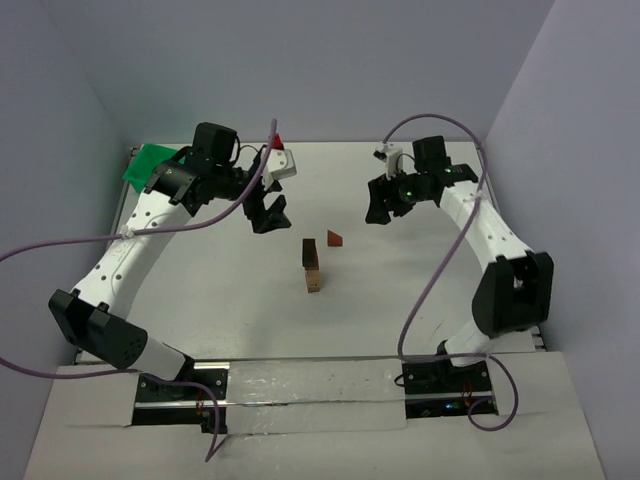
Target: Build the wood block tower
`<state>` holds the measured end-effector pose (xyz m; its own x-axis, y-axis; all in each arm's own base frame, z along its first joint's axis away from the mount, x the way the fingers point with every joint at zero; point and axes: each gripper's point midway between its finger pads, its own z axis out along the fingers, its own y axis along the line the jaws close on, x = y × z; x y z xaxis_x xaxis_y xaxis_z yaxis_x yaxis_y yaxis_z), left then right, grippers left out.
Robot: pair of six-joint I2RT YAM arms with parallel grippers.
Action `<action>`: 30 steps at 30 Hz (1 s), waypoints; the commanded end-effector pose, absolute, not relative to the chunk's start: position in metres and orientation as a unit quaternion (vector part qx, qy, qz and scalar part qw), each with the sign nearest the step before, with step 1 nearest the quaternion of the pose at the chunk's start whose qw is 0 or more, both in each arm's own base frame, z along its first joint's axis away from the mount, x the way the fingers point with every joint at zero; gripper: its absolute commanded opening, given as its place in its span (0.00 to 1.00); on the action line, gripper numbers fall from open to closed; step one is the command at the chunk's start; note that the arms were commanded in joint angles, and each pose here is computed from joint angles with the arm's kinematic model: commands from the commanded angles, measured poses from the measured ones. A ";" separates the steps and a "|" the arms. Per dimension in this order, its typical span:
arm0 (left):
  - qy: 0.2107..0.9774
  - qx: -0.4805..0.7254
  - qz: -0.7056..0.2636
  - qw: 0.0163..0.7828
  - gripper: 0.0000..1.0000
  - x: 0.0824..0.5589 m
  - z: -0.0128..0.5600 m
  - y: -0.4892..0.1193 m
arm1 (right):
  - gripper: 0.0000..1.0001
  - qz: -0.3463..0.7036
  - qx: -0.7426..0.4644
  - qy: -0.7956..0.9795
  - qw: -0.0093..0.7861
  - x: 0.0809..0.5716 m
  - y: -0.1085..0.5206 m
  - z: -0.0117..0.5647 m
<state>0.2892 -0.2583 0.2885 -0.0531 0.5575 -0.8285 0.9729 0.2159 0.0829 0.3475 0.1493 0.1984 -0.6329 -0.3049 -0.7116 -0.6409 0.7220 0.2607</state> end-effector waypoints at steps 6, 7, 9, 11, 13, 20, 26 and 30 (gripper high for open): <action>0.638 0.559 -0.336 0.409 0.99 0.265 0.312 -0.249 | 0.65 0.255 -0.375 0.863 0.223 0.376 0.155 0.135; 0.638 0.559 -0.336 0.408 0.99 0.264 0.311 -0.249 | 0.64 0.255 -0.374 0.866 0.214 0.377 0.155 0.128; 0.641 0.558 -0.335 0.407 0.99 0.265 0.308 -0.246 | 0.65 0.236 -0.378 0.872 0.200 0.385 0.161 0.119; 0.642 0.556 -0.336 0.407 0.99 0.265 0.307 -0.244 | 0.65 0.233 -0.383 0.875 0.183 0.384 0.170 0.112; 0.643 0.556 -0.338 0.405 0.99 0.264 0.305 -0.244 | 0.66 0.229 -0.387 0.876 0.171 0.382 0.176 0.102; 0.645 0.556 -0.339 0.400 0.99 0.264 0.300 -0.242 | 0.85 0.189 -0.420 0.875 0.151 0.375 0.199 0.078; 0.644 0.557 -0.340 0.399 0.99 0.264 0.299 -0.241 | 0.96 0.173 -0.426 0.876 0.147 0.382 0.216 0.067; 0.644 0.558 -0.340 0.398 0.99 0.264 0.299 -0.241 | 0.97 0.167 -0.436 0.874 0.137 0.385 0.224 0.056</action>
<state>0.2706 -0.2418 0.2847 -0.1090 0.4770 -0.8721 0.9841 0.1757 -0.0268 0.3691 0.2152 0.0547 -0.6005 -0.7085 -0.3709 -0.7978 0.5623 0.2176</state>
